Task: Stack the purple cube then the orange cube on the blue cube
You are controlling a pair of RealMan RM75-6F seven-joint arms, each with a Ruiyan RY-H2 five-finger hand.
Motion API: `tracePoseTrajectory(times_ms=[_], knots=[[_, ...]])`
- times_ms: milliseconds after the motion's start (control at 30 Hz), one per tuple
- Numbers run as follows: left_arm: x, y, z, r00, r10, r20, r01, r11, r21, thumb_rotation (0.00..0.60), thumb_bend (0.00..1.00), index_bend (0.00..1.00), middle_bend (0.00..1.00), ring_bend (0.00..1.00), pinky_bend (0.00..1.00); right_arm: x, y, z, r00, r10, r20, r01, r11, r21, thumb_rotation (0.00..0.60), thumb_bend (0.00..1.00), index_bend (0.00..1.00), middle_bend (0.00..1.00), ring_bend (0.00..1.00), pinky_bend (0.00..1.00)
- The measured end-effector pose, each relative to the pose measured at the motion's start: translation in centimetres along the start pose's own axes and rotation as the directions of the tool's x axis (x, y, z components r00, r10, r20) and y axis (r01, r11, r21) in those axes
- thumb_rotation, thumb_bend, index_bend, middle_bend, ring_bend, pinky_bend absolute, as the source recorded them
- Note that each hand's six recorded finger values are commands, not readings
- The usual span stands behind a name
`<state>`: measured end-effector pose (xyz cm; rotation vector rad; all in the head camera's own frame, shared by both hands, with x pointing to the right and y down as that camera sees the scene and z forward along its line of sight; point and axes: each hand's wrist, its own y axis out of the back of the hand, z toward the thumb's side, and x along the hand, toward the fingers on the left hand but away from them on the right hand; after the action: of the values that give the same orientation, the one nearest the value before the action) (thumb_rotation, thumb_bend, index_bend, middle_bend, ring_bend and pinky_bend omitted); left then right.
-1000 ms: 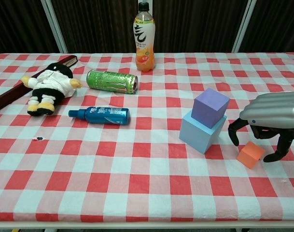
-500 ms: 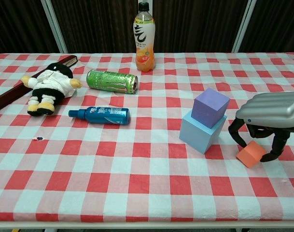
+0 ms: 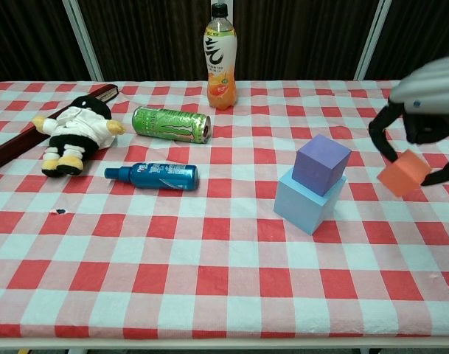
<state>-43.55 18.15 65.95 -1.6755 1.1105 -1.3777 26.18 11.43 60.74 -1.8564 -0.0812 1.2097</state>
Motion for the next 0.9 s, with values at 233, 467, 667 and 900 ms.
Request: tracePoseTrajectory(times_ms=[233, 467, 667, 900], knots=[[0.0, 0.0, -0.1, 1.000, 0.000, -0.004, 0.000, 1.000, -0.004, 0.600, 0.00, 0.16, 0.11, 0.08, 0.21, -0.2, 7.2, 0.0, 0.997, -0.080, -0.006, 0.080, 0.997, 0.006, 0.600, 0.09, 0.60, 1.00, 0.95, 0.88], [0.1, 0.0, -0.6, 1.000, -0.002, -0.013, 0.002, 1.000, -0.009, 0.600, 0.00, 0.16, 0.11, 0.08, 0.21, -2.9, 8.1, 1.5, 0.998, 0.013, -0.066, -0.015, 0.999, -0.034, 0.600, 0.10, 0.60, 1.00, 0.95, 0.88], [0.2, -0.3, -0.9, 1.000, -0.011, -0.024, 0.011, 1.000, -0.008, 0.600, 0.00, 0.16, 0.11, 0.08, 0.21, -5.5, 8.8, 2.1, 0.992, 0.080, -0.102, -0.080, 0.997, 0.000, 0.600, 0.12, 0.60, 1.00, 0.95, 0.88], [0.4, -0.5, -1.5, 0.999, -0.019, -0.040, 0.019, 1.000, -0.011, 0.600, 0.00, 0.16, 0.11, 0.08, 0.21, -7.5, 9.2, 2.1, 0.987, 0.124, -0.107, -0.121, 0.992, 0.026, 0.600, 0.12, 0.60, 1.00, 0.95, 0.88]])
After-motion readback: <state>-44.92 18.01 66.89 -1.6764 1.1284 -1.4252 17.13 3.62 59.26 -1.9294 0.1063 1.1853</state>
